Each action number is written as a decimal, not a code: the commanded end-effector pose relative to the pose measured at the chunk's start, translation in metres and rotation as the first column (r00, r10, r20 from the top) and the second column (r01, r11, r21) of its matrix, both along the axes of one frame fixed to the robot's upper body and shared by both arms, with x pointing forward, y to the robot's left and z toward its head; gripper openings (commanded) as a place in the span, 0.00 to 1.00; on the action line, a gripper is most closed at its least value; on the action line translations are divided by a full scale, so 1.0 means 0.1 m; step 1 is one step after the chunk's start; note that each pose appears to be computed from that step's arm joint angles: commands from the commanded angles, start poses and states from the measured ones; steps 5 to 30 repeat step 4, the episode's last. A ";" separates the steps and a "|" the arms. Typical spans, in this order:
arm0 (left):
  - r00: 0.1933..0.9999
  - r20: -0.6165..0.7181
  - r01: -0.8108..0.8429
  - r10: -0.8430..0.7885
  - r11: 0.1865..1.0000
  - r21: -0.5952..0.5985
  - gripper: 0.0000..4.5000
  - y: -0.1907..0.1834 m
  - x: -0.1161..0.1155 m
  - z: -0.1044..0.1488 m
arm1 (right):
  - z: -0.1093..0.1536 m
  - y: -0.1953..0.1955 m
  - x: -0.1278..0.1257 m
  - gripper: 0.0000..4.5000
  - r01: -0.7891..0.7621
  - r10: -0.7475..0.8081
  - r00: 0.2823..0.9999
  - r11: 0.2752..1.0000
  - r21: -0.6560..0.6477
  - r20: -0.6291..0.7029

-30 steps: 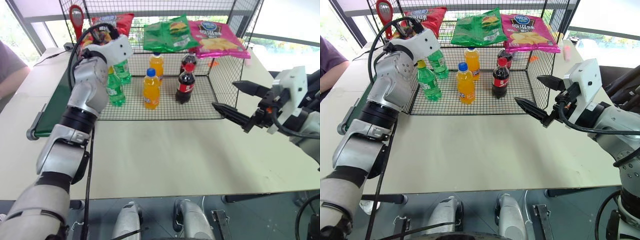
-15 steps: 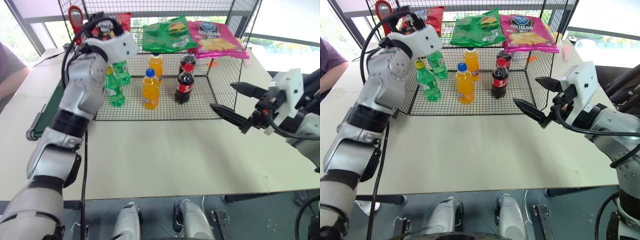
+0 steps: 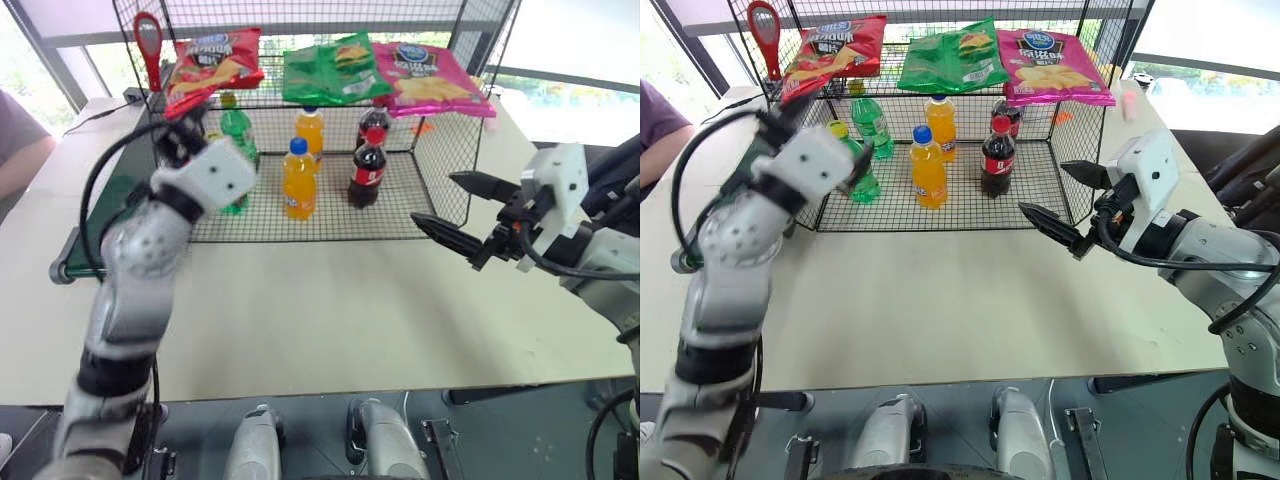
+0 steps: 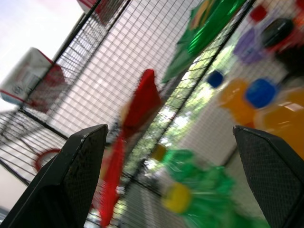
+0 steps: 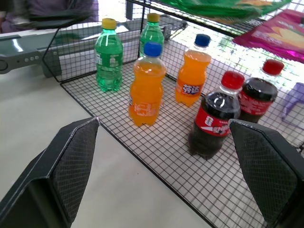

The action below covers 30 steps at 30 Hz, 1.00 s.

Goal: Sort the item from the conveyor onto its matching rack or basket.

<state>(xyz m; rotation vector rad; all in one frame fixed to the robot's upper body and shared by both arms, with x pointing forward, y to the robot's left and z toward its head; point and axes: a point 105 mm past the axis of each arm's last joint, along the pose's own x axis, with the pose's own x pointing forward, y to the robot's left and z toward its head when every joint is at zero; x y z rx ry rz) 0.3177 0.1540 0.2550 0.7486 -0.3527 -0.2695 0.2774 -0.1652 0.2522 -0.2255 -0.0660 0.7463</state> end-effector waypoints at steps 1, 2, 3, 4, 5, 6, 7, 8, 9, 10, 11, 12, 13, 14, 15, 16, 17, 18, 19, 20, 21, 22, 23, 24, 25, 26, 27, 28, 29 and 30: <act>0.994 -0.091 -0.075 0.059 0.979 -0.192 0.99 0.32 -0.12 -0.02 | 0.06 0.03 -0.01 1.00 -0.029 0.028 0.999 0.999 0.016 0.034; 0.988 -0.144 -0.094 0.059 0.964 -0.250 0.99 0.39 -0.14 -0.11 | 0.05 0.04 0.00 1.00 -0.033 0.032 0.999 0.999 0.020 0.029; 0.980 -0.190 -0.108 0.051 0.946 -0.304 0.99 0.43 -0.16 -0.19 | 0.03 0.05 0.00 1.00 -0.035 0.035 0.999 0.999 0.023 0.024; 0.973 -0.227 -0.127 0.050 0.932 -0.340 0.99 0.48 -0.18 -0.26 | 0.01 0.05 0.01 1.00 -0.037 0.037 0.999 0.999 0.025 0.019; 0.973 -0.227 -0.127 0.050 0.932 -0.340 0.99 0.48 -0.18 -0.26 | 0.01 0.05 0.01 1.00 -0.037 0.037 0.999 0.999 0.025 0.019; 0.973 -0.227 -0.127 0.050 0.932 -0.340 0.99 0.48 -0.18 -0.26 | 0.01 0.05 0.01 1.00 -0.037 0.037 0.999 0.999 0.025 0.019; 0.973 -0.227 -0.127 0.050 0.932 -0.340 0.99 0.48 -0.18 -0.26 | 0.01 0.05 0.01 1.00 -0.037 0.037 0.999 0.999 0.025 0.019; 0.973 -0.227 -0.127 0.050 0.932 -0.340 0.99 0.48 -0.18 -0.26 | 0.01 0.05 0.01 1.00 -0.037 0.037 0.999 0.999 0.025 0.019; 0.973 -0.227 -0.127 0.050 0.932 -0.340 0.99 0.48 -0.18 -0.26 | 0.01 0.05 0.01 1.00 -0.037 0.037 0.999 0.999 0.025 0.019; 0.973 -0.227 -0.127 0.050 0.932 -0.340 0.99 0.48 -0.18 -0.26 | 0.01 0.05 0.01 1.00 -0.037 0.037 0.999 0.999 0.025 0.019; 0.973 -0.227 -0.127 0.050 0.932 -0.340 0.99 0.48 -0.18 -0.26 | 0.01 0.05 0.01 1.00 -0.037 0.037 0.999 0.999 0.025 0.019; 0.973 -0.227 -0.127 0.050 0.932 -0.340 0.99 0.48 -0.18 -0.26 | 0.01 0.05 0.01 1.00 -0.037 0.037 0.999 0.999 0.025 0.019; 0.973 -0.227 -0.127 0.050 0.932 -0.340 0.99 0.48 -0.18 -0.26 | 0.01 0.05 0.01 1.00 -0.037 0.037 0.999 0.999 0.025 0.019; 0.973 -0.227 -0.127 0.050 0.932 -0.340 0.99 0.48 -0.18 -0.26 | 0.01 0.05 0.01 1.00 -0.037 0.037 0.999 0.999 0.025 0.019; 0.973 -0.227 -0.127 0.050 0.932 -0.340 0.99 0.48 -0.18 -0.26 | 0.01 0.05 0.01 1.00 -0.037 0.037 0.999 0.999 0.025 0.019; 0.973 -0.227 -0.127 0.050 0.932 -0.340 0.99 0.48 -0.18 -0.26 | 0.01 0.05 0.01 1.00 -0.037 0.037 0.999 0.999 0.025 0.019; 0.973 -0.227 -0.127 0.050 0.932 -0.340 0.99 0.48 -0.18 -0.26 | 0.01 0.05 0.01 1.00 -0.037 0.037 0.999 0.999 0.025 0.019; 0.973 -0.227 -0.127 0.050 0.932 -0.340 0.99 0.48 -0.18 -0.26 | 0.01 0.05 0.01 1.00 -0.037 0.037 0.999 0.999 0.025 0.019; 0.973 -0.227 -0.127 0.050 0.932 -0.340 0.99 0.48 -0.18 -0.26 | 0.01 0.05 0.01 1.00 -0.037 0.037 0.999 0.999 0.025 0.019; 0.973 -0.227 -0.127 0.050 0.932 -0.340 0.99 0.48 -0.18 -0.26 | 0.01 0.05 0.01 1.00 -0.037 0.037 0.999 0.999 0.025 0.019; 0.973 -0.227 -0.127 0.050 0.932 -0.340 0.99 0.48 -0.18 -0.26 | 0.01 0.05 0.01 1.00 -0.037 0.037 0.999 0.999 0.025 0.019; 0.973 -0.227 -0.127 0.050 0.932 -0.340 0.99 0.48 -0.18 -0.26 | 0.01 0.05 0.01 1.00 -0.037 0.037 0.999 0.999 0.025 0.019; 0.973 -0.227 -0.127 0.050 0.932 -0.340 0.99 0.48 -0.18 -0.26 | 0.01 0.05 0.01 1.00 -0.037 0.037 0.999 0.999 0.025 0.019; 0.973 -0.227 -0.127 0.050 0.932 -0.340 0.99 0.48 -0.18 -0.26 | 0.01 0.05 0.01 1.00 -0.037 0.037 0.999 0.999 0.025 0.019; 0.973 -0.227 -0.127 0.050 0.932 -0.340 0.99 0.48 -0.18 -0.26 | 0.01 0.05 0.01 1.00 -0.037 0.037 0.999 0.999 0.025 0.019; 0.973 -0.227 -0.127 0.050 0.932 -0.340 0.99 0.48 -0.18 -0.26 | 0.01 0.05 0.01 1.00 -0.037 0.037 0.999 0.999 0.025 0.019; 0.973 -0.227 -0.127 0.050 0.932 -0.340 0.99 0.48 -0.18 -0.26 | 0.01 0.05 0.01 1.00 -0.037 0.037 0.999 0.999 0.025 0.019; 0.973 -0.227 -0.127 0.050 0.932 -0.340 0.99 0.48 -0.18 -0.26 | 0.01 0.05 0.01 1.00 -0.037 0.037 0.999 0.999 0.025 0.019; 0.973 -0.227 -0.127 0.050 0.932 -0.340 0.99 0.48 -0.18 -0.26 | 0.01 0.05 0.01 1.00 -0.037 0.037 0.999 0.999 0.025 0.019; 0.973 -0.227 -0.127 0.050 0.932 -0.340 0.99 0.48 -0.18 -0.26 | 0.01 0.05 0.01 1.00 -0.037 0.037 0.999 0.999 0.025 0.019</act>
